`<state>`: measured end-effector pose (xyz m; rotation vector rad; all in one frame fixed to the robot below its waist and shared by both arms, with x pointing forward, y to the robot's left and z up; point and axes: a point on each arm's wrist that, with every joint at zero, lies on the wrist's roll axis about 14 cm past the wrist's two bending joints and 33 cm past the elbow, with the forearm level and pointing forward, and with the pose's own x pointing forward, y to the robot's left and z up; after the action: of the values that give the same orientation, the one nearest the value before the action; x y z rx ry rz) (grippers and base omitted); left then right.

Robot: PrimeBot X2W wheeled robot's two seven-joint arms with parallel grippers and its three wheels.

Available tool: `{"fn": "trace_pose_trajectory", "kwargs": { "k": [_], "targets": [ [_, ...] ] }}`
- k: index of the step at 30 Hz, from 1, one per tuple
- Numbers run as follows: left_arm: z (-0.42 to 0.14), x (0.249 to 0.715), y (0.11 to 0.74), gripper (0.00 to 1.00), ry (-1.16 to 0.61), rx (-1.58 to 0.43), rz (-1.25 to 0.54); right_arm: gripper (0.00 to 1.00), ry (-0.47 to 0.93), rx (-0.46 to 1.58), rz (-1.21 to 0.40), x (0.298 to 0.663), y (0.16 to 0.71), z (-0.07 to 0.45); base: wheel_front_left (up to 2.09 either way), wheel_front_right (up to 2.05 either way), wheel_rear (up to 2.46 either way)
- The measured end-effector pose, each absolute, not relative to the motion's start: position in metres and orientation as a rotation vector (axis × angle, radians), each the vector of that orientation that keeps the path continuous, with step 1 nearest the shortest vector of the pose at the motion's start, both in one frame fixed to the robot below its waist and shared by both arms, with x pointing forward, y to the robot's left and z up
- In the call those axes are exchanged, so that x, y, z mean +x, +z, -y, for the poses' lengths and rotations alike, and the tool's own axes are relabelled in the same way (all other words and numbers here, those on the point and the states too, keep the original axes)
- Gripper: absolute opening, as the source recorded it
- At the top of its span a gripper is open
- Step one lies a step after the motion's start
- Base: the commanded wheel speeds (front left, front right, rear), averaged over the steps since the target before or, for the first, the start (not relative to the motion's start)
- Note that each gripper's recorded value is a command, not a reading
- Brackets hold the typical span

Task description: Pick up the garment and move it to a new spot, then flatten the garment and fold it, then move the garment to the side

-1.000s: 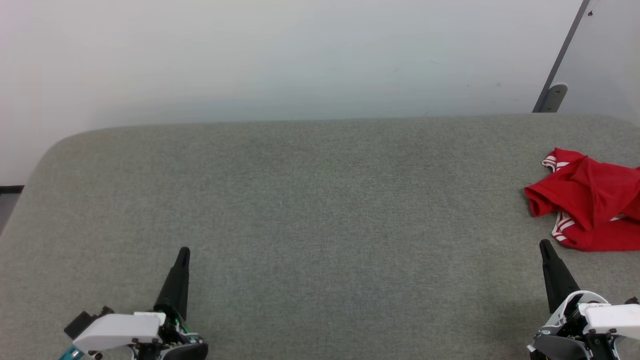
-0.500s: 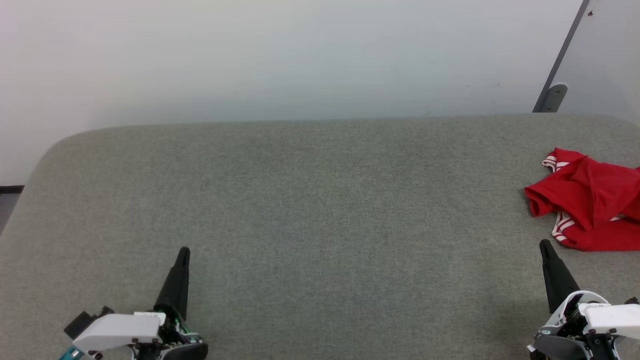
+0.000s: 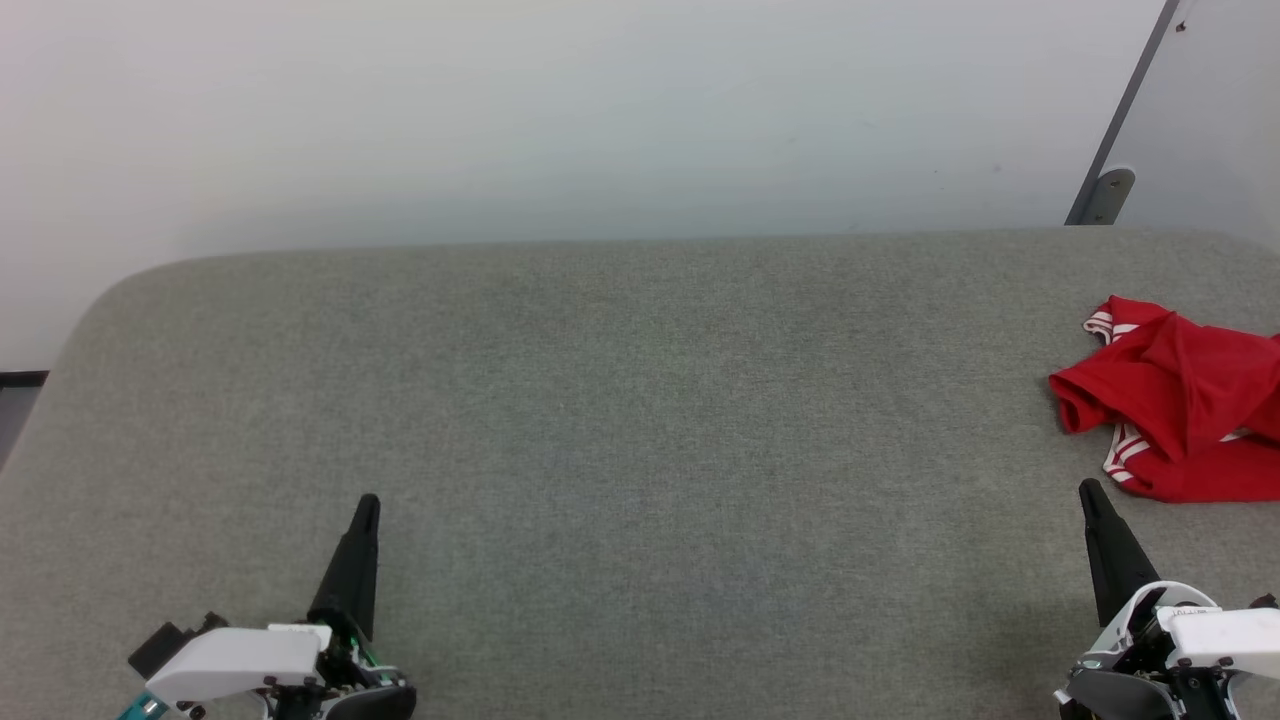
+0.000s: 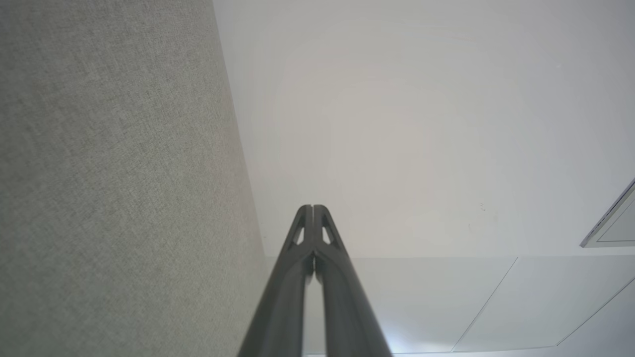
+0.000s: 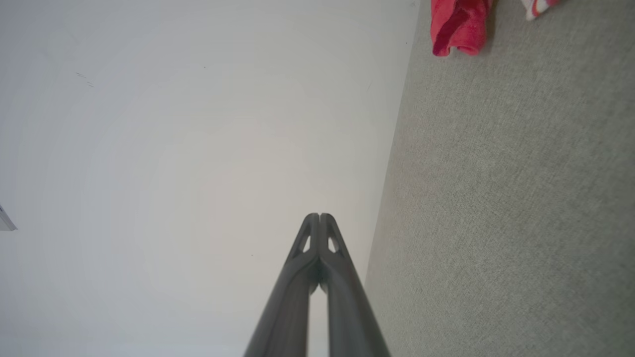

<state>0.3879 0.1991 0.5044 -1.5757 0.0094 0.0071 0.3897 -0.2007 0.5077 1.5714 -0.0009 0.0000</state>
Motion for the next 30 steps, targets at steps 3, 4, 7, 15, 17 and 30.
{"fn": "trace_pose_trajectory", "kwargs": {
  "k": [3,4,7,15,17,30],
  "targets": [
    [-0.199,0.3879,0.5044,0.0,0.007,-1.576,-0.01,0.0,0.0,1.571,0.001,0.3897,0.5077,0.2007,0.0,0.0,0.0],
    [-0.199,0.3879,0.5044,0.0,0.007,-1.576,-0.01,0.0,0.0,1.571,0.001,0.3897,0.5077,0.2007,0.0,0.0,0.0],
    [-0.1992,0.3879,0.5044,0.0,0.007,-1.576,-0.009,0.0,0.0,1.571,0.001,0.3897,0.5076,0.2007,0.0,0.0,0.0],
    [-0.1991,0.3879,0.5044,0.0,0.007,-1.576,-0.009,0.0,0.0,1.571,0.001,0.3897,0.5077,0.2007,0.0,0.0,0.0],
    [-0.1991,0.3879,0.5043,0.0,0.007,-1.576,-0.01,0.0,0.0,1.571,0.001,0.3897,0.5076,0.2007,0.0,0.0,0.0],
    [-0.1991,0.3879,0.5044,0.0,0.007,-1.576,-0.009,0.0,0.0,1.571,0.001,0.3897,0.5076,0.2007,0.0,0.0,0.0]
  ]
}}
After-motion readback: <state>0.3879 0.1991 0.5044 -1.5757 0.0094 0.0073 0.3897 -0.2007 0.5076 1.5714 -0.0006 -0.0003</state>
